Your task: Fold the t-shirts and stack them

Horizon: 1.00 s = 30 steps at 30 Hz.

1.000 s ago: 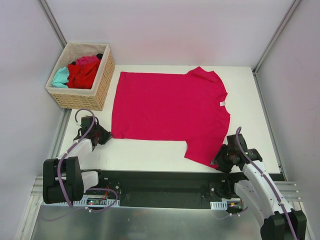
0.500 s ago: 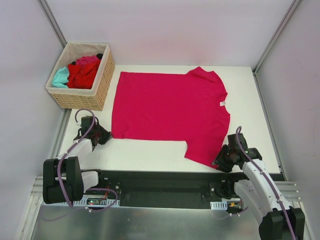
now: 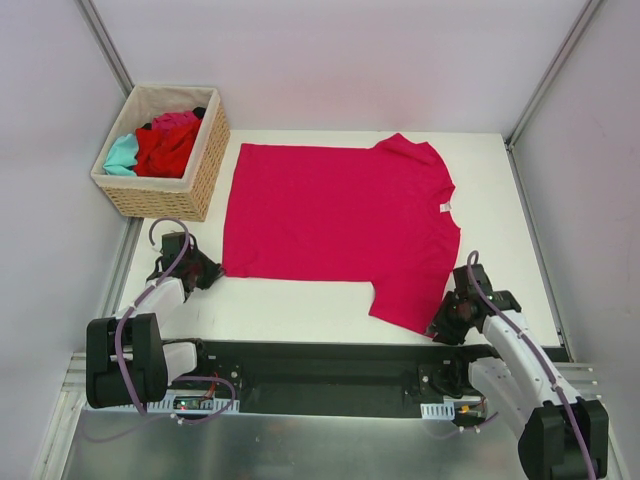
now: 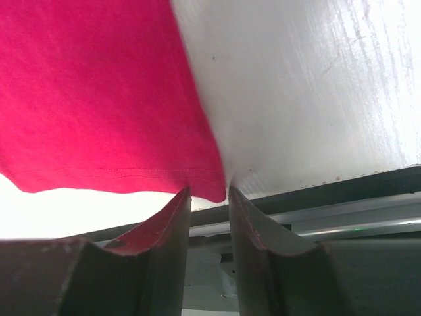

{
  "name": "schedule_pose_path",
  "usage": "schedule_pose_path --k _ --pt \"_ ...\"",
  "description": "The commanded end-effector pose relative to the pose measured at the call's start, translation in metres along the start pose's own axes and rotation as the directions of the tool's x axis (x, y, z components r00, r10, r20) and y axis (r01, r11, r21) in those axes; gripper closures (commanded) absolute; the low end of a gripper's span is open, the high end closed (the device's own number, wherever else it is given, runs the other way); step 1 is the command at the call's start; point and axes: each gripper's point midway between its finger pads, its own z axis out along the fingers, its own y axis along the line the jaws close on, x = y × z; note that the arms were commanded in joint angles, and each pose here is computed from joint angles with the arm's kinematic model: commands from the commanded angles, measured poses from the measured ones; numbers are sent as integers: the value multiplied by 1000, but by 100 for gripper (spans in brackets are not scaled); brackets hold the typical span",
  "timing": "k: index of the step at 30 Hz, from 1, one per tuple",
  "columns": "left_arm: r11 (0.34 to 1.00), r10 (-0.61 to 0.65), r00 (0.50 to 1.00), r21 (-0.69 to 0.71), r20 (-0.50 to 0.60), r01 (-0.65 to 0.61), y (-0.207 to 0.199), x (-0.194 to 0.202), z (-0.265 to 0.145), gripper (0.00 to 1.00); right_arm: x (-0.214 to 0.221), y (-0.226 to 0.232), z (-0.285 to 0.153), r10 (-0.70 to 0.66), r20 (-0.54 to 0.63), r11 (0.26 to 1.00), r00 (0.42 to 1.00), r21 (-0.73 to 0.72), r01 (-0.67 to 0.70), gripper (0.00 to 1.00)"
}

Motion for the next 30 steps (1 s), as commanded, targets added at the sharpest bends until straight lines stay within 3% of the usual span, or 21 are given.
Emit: schedule_pose_path --k 1,6,13,17,30 --pt "1000 -7 1000 -12 12 7 5 -2 -2 100 -9 3 -5 -4 23 1000 1000 4 4 68" --pt "1000 -7 1000 -7 14 7 4 -3 -2 100 -16 7 -7 -10 49 1000 999 -9 10 71" --pt "1000 -8 1000 -15 22 9 6 -3 -3 100 -39 12 -9 -22 115 1000 993 -6 22 83" --pt "1000 -11 1000 -18 29 11 7 -4 -4 100 -49 14 -6 -10 128 1000 992 -5 10 99" --pt "999 -17 999 48 39 15 -9 -8 -13 100 -70 35 -21 -23 210 995 978 -91 43 99"
